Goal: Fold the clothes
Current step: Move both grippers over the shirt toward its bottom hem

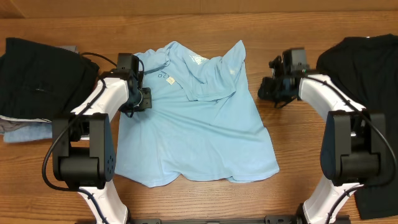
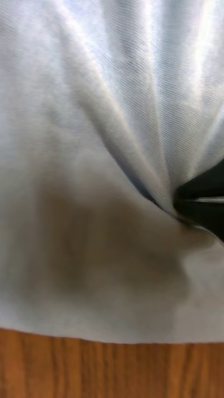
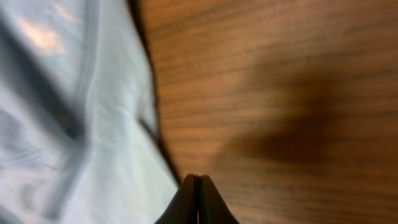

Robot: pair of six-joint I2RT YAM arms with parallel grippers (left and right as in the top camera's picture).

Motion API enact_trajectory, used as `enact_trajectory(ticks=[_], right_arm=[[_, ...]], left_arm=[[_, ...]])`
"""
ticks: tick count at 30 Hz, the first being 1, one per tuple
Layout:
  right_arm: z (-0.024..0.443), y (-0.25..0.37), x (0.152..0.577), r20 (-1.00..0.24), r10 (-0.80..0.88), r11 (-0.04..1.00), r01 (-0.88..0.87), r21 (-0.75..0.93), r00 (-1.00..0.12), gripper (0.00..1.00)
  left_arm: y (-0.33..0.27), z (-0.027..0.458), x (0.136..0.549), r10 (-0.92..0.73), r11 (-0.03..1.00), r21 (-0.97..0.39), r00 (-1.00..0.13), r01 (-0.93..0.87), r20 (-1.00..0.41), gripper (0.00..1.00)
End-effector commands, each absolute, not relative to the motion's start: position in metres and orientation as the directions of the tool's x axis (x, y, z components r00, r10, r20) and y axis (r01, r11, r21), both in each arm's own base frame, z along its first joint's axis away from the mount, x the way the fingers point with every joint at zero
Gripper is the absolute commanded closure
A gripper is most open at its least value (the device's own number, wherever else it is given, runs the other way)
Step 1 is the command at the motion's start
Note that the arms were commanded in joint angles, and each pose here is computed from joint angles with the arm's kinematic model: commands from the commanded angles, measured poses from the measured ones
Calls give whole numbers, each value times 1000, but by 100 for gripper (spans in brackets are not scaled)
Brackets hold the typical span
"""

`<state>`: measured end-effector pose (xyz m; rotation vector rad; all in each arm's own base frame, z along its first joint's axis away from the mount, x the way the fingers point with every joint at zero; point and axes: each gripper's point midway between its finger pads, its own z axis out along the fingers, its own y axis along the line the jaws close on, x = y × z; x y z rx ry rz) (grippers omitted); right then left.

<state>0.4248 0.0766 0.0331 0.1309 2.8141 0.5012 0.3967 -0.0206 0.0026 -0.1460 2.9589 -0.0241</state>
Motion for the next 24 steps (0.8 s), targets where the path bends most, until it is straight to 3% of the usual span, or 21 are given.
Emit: enact_trajectory(ticks=[1,3,7,11,16,19,21,24], right_arm=[[113,78,464,-373,130,943,-3,334,-919,96],[144,77,457,-350,130,944,7,329,-928,96],[175,75,420,-263,128,946,38,322,-956,96],[177,72,379,-133,128,948,82,306,-983,96],[193,69,342,-52,150,947,128,295,-987,96],[205,68,316,-12,180,942,169,290,-984,96],[209,69,298,-9,201,938,190,292,-980,96],[205,71,276,-14,219,933,205,296,-976,96]], left_arm=[[-25,51,428,-84,996,-50,-958,-73,-275,69],[-39,98,441,-96,989,-136,-937,-52,-335,58],[-53,175,423,-143,970,-236,-924,-59,-355,55],[-50,205,384,-147,970,-233,-935,-72,-323,69],[-48,229,330,-190,963,-236,-949,-131,-250,74],[-48,230,303,-194,963,-226,-962,-149,-192,77],[-48,220,285,-186,965,-211,-972,-154,-143,96],[-48,195,266,-181,967,-196,-981,-164,-73,96]])
